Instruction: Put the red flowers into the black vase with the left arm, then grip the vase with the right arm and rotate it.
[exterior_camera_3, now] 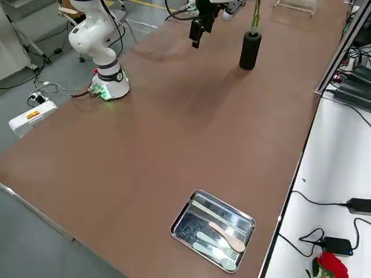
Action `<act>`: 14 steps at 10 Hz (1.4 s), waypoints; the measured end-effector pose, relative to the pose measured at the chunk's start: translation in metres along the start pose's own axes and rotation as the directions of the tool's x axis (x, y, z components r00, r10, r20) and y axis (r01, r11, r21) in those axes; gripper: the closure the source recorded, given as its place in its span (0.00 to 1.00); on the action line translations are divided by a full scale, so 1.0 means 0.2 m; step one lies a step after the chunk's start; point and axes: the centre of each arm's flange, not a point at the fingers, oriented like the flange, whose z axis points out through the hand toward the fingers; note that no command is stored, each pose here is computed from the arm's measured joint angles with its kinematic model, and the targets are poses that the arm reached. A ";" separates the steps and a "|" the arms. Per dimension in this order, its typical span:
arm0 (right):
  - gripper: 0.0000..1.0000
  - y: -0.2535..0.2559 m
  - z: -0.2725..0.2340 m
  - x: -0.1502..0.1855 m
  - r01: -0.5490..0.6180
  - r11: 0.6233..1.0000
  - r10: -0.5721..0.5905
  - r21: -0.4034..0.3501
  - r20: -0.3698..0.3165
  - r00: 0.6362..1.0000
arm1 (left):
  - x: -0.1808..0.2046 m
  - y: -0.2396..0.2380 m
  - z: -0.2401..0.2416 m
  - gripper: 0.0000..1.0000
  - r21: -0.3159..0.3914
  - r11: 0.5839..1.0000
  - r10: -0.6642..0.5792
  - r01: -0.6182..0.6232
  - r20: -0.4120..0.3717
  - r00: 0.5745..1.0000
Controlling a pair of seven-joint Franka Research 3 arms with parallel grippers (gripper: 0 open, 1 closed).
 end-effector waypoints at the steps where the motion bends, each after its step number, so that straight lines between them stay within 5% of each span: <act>1: 0.00 0.00 0.00 0.00 0.000 1.000 0.000 0.000 0.000 1.000 | -0.03 0.00 0.01 0.93 0.001 1.000 0.007 -0.007 -0.001 1.000; 14: 0.00 0.02 0.00 0.00 -0.006 1.000 0.006 0.001 0.000 1.000 | -0.34 -0.04 0.00 0.93 -0.006 0.999 0.038 -0.038 -0.009 0.999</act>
